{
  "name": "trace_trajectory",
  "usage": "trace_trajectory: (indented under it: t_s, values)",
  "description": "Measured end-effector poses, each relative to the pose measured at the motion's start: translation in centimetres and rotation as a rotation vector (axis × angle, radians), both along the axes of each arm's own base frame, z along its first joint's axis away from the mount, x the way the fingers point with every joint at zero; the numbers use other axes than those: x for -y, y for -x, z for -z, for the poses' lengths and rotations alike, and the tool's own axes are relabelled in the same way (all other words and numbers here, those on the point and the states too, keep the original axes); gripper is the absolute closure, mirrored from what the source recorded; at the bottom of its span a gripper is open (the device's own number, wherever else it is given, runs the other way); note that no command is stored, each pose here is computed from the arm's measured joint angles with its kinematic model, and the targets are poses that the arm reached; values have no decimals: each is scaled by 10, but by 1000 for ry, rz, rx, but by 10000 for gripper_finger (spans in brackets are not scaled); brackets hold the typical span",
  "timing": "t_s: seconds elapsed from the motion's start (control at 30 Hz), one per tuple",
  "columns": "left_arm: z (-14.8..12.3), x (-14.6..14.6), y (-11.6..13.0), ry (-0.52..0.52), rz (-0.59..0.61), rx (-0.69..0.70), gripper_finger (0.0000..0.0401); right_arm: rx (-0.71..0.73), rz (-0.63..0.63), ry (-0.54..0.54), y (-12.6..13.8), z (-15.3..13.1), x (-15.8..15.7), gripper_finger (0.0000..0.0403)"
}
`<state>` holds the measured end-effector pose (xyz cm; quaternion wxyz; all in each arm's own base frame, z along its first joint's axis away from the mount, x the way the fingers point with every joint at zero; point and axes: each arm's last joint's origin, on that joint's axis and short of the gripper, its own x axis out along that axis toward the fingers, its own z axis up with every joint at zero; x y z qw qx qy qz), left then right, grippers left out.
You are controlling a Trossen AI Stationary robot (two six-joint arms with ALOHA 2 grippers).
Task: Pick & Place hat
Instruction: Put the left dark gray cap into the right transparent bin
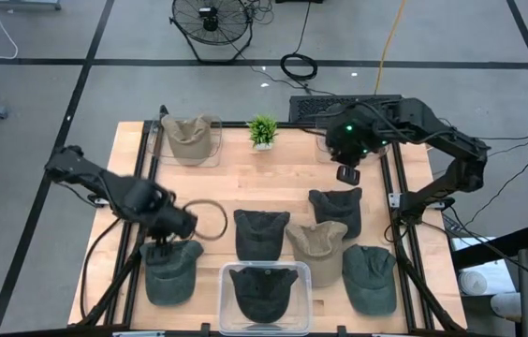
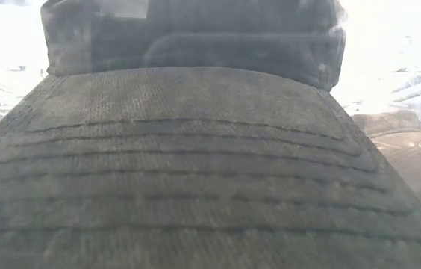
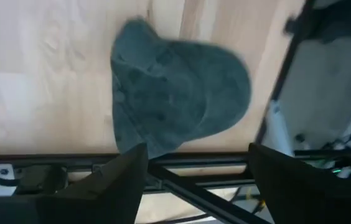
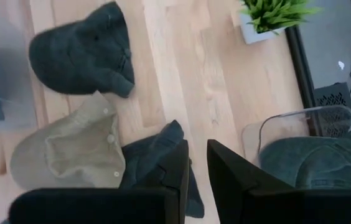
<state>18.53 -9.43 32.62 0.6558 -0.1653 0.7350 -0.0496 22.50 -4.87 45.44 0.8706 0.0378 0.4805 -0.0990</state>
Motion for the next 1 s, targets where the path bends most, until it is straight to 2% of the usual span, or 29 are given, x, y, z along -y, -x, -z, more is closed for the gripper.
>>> trace_trajectory:
  t_s: [0.17,0.33,0.67,0.83,1.0]
  values:
    - [39,22,7,-2,29,-48,110,34,8,5,9,-6,-2,353]
    - [67,35,13,18,2,-82,109,40,7,8,12,-8,-2,353]
    - [99,47,20,7,-55,-65,112,43,-17,26,12,-8,-2,353]
    - [112,53,21,-18,-57,22,135,45,-13,23,12,-8,-2,353]
    - [127,52,30,-68,-83,-9,159,46,11,8,12,-8,-3,353]
